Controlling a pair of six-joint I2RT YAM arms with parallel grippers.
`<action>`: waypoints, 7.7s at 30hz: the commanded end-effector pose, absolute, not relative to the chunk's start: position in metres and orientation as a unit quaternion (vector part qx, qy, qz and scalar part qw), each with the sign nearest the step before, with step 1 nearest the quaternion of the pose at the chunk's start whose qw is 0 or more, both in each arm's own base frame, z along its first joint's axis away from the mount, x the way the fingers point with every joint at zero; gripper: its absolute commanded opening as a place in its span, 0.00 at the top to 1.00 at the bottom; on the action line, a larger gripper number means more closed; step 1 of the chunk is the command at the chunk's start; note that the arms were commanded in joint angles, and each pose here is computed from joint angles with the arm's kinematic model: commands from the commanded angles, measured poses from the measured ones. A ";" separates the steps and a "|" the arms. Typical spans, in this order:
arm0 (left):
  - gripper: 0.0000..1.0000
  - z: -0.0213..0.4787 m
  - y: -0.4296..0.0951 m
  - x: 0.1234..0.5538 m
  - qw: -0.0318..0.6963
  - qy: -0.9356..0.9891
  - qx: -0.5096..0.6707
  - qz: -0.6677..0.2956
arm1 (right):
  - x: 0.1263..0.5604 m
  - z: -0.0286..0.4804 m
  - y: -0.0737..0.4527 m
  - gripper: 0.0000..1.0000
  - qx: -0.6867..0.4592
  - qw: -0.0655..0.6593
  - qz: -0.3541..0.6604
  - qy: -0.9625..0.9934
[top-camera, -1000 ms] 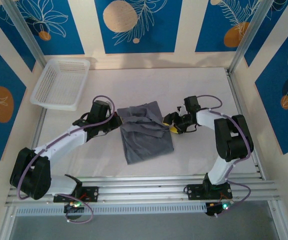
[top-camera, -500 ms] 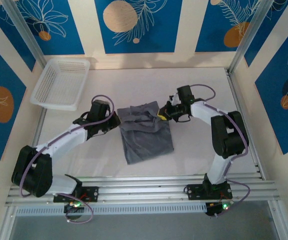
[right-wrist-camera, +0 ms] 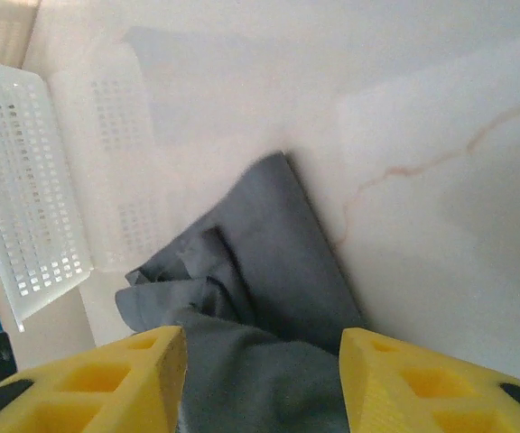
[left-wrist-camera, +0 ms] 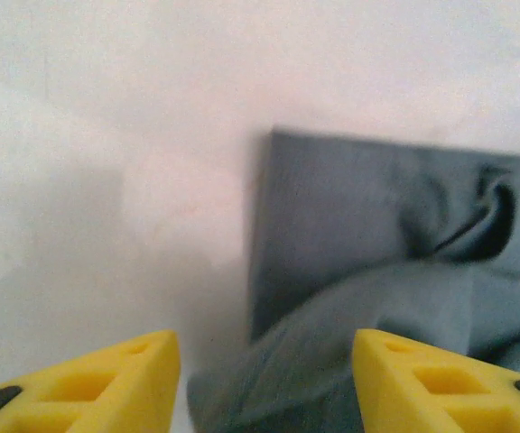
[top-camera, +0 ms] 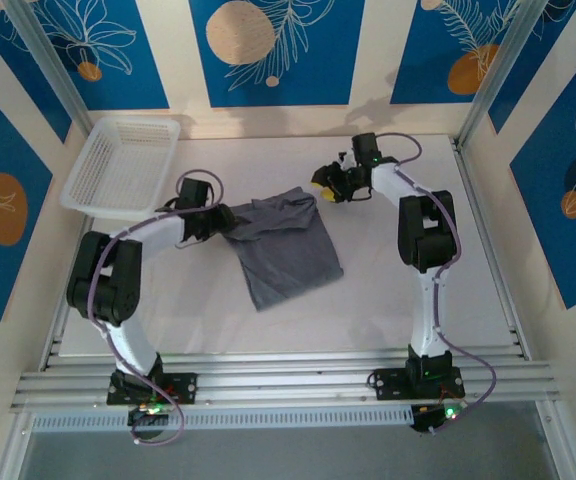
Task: Fold the inside-out t-shirt
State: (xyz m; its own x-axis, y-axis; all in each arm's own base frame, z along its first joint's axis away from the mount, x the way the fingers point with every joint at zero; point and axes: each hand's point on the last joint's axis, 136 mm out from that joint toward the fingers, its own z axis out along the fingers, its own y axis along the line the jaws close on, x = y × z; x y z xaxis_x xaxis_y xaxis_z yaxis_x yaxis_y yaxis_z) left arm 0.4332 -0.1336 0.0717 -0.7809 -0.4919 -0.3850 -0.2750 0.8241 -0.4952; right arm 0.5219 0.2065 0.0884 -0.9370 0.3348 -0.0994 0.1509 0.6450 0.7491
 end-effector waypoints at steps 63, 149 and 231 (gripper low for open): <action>0.29 0.082 -0.143 0.410 0.268 0.897 -0.193 -0.293 | 0.515 0.091 0.237 0.40 -0.070 0.152 0.320 0.932; 1.00 0.054 -0.258 0.408 0.195 0.907 0.063 -0.369 | 0.427 0.017 0.267 0.74 -0.033 0.071 0.390 0.918; 0.39 0.094 -0.201 0.322 0.316 0.919 -0.018 -0.236 | 0.334 0.054 0.272 0.44 -0.097 0.228 0.316 0.916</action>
